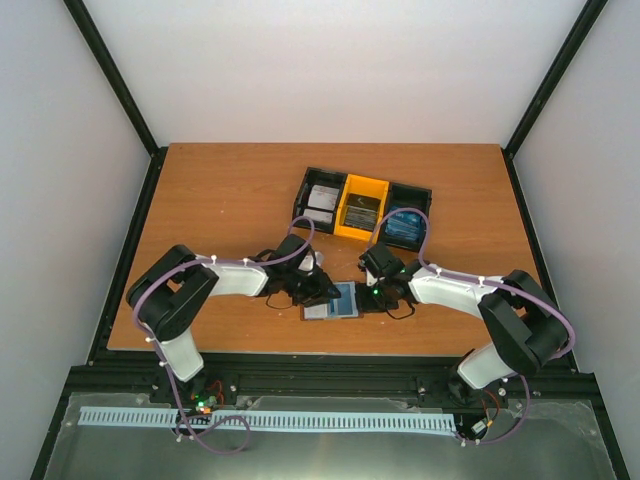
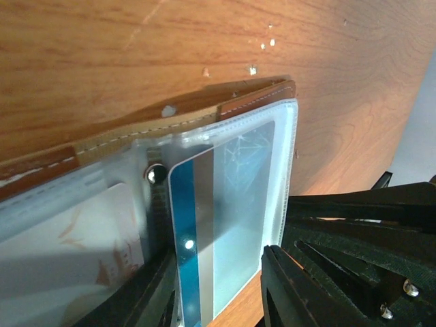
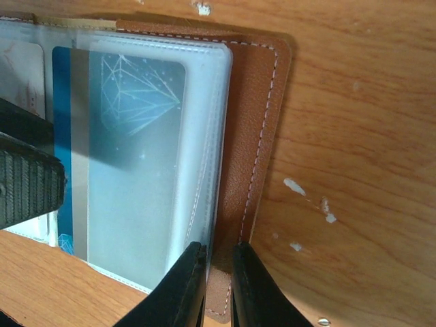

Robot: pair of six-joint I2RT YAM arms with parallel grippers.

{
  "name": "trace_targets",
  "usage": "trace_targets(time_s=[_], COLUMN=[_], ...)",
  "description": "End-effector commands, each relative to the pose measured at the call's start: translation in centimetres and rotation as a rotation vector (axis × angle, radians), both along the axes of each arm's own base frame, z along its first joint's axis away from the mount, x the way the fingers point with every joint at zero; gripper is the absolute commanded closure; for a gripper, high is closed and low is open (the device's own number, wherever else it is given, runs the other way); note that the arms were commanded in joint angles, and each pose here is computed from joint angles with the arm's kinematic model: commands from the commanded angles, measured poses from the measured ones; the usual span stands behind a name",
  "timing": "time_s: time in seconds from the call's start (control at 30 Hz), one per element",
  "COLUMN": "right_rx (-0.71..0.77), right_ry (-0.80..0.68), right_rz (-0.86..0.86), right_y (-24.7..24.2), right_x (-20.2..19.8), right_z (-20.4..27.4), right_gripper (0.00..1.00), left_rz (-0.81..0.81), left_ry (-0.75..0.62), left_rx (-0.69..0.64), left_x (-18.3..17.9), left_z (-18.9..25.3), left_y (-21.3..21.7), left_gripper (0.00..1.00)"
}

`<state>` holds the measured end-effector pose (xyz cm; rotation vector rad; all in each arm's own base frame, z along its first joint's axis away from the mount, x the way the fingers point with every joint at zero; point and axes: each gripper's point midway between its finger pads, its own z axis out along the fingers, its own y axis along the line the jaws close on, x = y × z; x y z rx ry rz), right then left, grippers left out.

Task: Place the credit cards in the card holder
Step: Insert the credit card into the card holder.

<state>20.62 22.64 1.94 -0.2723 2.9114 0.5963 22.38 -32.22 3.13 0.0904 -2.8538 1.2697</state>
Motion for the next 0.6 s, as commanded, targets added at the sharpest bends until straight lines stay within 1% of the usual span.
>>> trace_targets(time_s=[0.0, 0.07, 0.17, 0.2, 0.27, 0.33, 0.4, 0.47, 0.53, 0.57], right_rx=[-0.031, -0.042, -0.057, -0.051, -0.023, 0.029, 0.115, 0.168, 0.206, 0.216], right_ry=[-0.007, -0.045, -0.101, -0.107, -0.1, -0.08, -0.055, -0.019, 0.0, 0.007], right_rz=[-0.032, -0.068, -0.121, -0.133, -0.137, -0.11, -0.057, -0.026, -0.005, -0.001], right_y=[-1.0, -1.6, -2.6, -2.7, -2.6, -1.6, 0.1, 1.2, 2.0, 2.3], right_x=[-0.2, 0.5, 1.5, 1.7, 1.7, 1.6, 1.1, 0.8, 0.6, 0.6], right_z=[-0.5, 0.4, 1.9, 2.2, 2.7, 3.1, 3.6, 3.5, 3.5, 3.4], right_gripper=[0.88, 0.84, 0.75, 0.72, 0.69, 0.69, 0.7, 0.72, 0.74, 0.77], left_rz=[-0.054, -0.059, -0.074, -0.084, -0.098, -0.094, -0.083, -0.074, -0.07, -0.065], left_ry=[-0.029, -0.035, -0.047, -0.047, -0.039, -0.036, -0.032, -0.035, -0.003, -0.001], left_rx=[-0.046, -0.044, -0.05, -0.058, -0.06, -0.036, 0.008, 0.041, 0.076, 0.079], left_x=[0.0, 0.1, 0.1, 0.1, -0.1, -0.3, -0.6, -0.7, -1.3, -1.3], left_z=[0.5, 0.6, 1.0, 1.3, 1.9, 2.3, 2.3, 2.1, 1.4, 1.4], left_y=[-1.3, -1.3, -1.4, -1.6, -1.7, -1.2, -0.3, 0.2, 1.0, 1.1], left_gripper=[0.65, 0.64, 0.62, 0.61, 0.59, 0.57, 0.56, 0.55, 0.55, 0.56])
